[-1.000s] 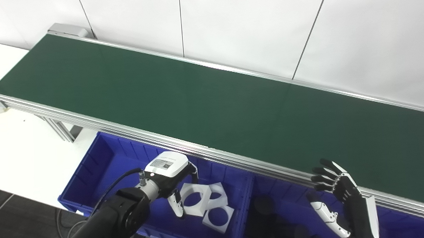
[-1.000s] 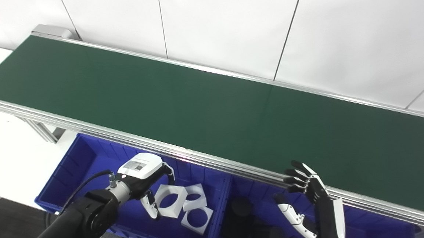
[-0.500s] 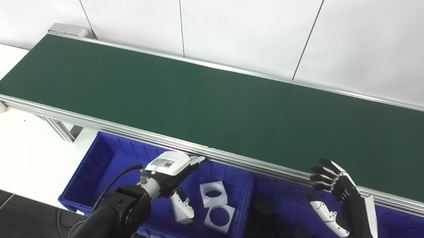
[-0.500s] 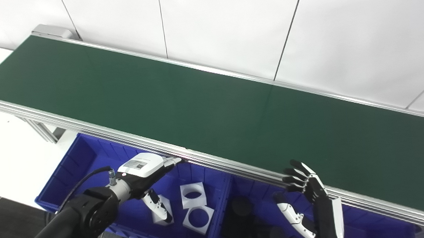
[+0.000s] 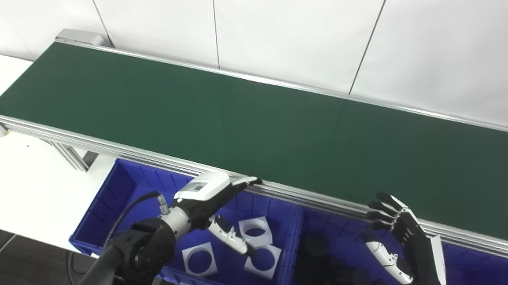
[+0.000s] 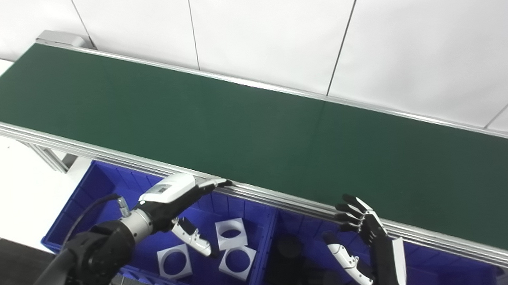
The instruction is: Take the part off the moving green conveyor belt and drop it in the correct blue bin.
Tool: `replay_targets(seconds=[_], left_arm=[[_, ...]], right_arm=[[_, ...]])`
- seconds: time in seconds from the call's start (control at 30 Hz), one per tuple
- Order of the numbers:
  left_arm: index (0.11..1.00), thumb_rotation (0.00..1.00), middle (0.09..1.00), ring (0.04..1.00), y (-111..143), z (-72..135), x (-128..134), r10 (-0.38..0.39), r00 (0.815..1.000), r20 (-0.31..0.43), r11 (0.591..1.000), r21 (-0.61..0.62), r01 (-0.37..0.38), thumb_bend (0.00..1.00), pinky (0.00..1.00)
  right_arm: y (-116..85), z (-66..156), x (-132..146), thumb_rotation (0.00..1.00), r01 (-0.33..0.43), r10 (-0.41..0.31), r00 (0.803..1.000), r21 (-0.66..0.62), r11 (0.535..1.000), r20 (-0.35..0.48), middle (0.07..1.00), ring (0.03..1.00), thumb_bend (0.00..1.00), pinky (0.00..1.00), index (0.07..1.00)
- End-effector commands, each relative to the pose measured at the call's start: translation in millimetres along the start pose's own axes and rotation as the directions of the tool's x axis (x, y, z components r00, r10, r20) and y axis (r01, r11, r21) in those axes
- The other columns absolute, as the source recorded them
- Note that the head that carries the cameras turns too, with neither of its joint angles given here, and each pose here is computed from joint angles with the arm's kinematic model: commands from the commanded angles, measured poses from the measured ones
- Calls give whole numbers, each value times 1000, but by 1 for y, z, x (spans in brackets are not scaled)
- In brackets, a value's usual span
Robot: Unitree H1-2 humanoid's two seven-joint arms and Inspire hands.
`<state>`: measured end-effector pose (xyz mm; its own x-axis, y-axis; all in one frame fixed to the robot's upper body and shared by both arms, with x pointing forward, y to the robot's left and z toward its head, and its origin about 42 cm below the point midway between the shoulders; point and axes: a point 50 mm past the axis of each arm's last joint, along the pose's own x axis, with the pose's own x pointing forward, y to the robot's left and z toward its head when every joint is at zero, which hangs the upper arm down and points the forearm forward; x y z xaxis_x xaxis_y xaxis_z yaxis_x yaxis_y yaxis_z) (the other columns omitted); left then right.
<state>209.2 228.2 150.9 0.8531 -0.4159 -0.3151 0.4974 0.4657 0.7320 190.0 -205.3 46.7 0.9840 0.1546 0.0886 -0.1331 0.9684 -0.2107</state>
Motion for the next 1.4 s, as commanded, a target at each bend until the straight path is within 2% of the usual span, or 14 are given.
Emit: replay_targets(seconds=[0.0,0.07,0.1,0.13,0.3,0.43,0.5,0.6,0.8,0.87,0.9,1.03,1.17,1.37], left_arm=[[760,386,759,714,10,10,-2,35,999,42,999,-38,-34,731,690],[756,402,759,709,11,13,-2,43,997,63,994,-102,-36,727,630],[759,457,757,710,11,14,-1,51,995,83,991,-132,-39,723,605],[759,465,757,710,10,14,-1,64,992,105,985,-164,-46,722,603],[760,747,757,730,4,13,5,156,972,175,953,-286,-102,759,639],[769,878,768,731,-9,4,15,232,948,219,897,-424,-122,714,650],[771,895,770,731,-17,-2,21,257,940,223,865,-487,-121,712,651],[775,983,765,728,-33,-8,30,291,930,226,817,-565,-119,703,677],[789,995,780,738,-54,-14,45,330,917,227,761,-639,-115,735,692],[788,994,784,741,-60,-16,49,336,918,211,731,-673,-113,687,703],[792,993,792,753,-62,-17,50,338,919,204,718,-687,-111,622,721],[813,1000,807,772,-77,-32,56,330,930,163,666,-739,-107,568,739],[829,1000,819,790,-85,-46,54,309,945,102,634,-763,-125,622,768],[860,1000,850,842,-85,-55,52,306,949,82,597,-792,-124,652,829]], right_arm=[[4,10,7,457,8,-8,996,4,1000,87,719,657,567,576,772],[6,9,6,451,6,-6,997,3,1000,83,716,654,564,574,764],[7,9,6,444,6,-6,997,2,1000,81,711,648,562,570,756],[8,8,6,443,6,-6,997,0,1000,78,710,648,562,570,755],[14,2,5,450,3,-2,998,-1,1000,60,711,651,572,576,748],[18,-2,4,458,-3,3,999,1,1000,46,714,653,575,577,749],[21,-4,4,459,-8,8,999,1,1000,40,714,653,574,577,750],[26,-7,3,443,-12,11,1000,5,1000,29,712,651,579,575,745],[32,-13,3,431,-7,7,1000,2,1000,14,702,639,614,562,737],[34,-13,4,427,-6,6,1000,1,1000,13,703,636,628,557,741],[34,-13,4,444,-5,5,1000,-1,1000,13,702,631,641,551,746],[39,-14,6,494,-10,10,1000,4,1000,11,707,640,668,553,760],[44,-15,8,494,-17,17,1000,8,1000,13,714,648,691,556,761],[48,-13,13,463,-19,18,1000,14,1000,23,713,641,733,562,758]])
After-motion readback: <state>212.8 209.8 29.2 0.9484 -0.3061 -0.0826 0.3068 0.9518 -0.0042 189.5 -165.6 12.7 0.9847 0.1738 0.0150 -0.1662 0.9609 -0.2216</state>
